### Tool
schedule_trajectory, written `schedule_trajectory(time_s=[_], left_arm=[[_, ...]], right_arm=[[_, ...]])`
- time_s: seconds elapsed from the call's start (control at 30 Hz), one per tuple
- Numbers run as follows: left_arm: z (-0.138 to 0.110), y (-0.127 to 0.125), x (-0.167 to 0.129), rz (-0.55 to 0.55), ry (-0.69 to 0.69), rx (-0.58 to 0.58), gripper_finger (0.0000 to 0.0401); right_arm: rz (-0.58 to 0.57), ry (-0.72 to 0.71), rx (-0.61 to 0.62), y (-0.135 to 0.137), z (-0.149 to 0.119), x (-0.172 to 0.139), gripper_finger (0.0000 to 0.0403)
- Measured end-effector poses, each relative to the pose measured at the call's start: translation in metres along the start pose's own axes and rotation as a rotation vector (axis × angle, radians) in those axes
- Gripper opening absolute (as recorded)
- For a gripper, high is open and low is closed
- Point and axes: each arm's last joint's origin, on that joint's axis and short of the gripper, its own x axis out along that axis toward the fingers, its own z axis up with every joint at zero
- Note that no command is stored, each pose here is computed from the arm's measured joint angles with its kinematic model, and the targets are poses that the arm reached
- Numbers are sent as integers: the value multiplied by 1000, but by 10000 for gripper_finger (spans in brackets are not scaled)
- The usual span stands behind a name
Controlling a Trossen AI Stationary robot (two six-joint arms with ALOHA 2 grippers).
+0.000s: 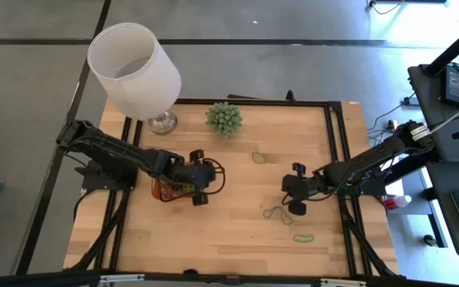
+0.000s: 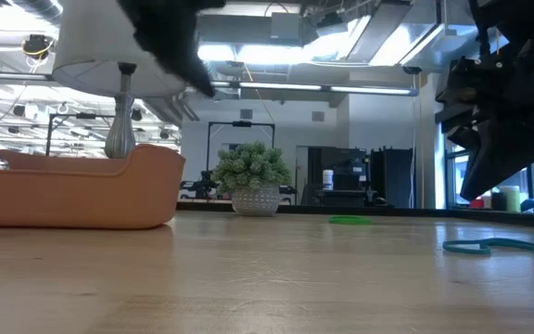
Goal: Pick and place rubber bands into bin
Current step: Put the green rubber band into the orange bin
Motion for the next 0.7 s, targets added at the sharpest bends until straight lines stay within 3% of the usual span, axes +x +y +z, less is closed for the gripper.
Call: schedule_trajectory(time_s=[0.1, 0.23, 0.5, 0.7], left_arm=[[9, -2, 0, -10, -96, 34, 2], [17, -3, -1, -7, -174, 77, 2], [16, -2, 0, -17, -164, 118, 2], [16, -2, 0, 0, -166, 118, 3]], right_arm=[[11, -31, -48, 0, 4, 0, 8], [17, -44, 33, 3, 12, -4, 4], [65, 34, 34, 38, 21, -42, 2], [119, 97, 115, 65, 6, -63, 1]])
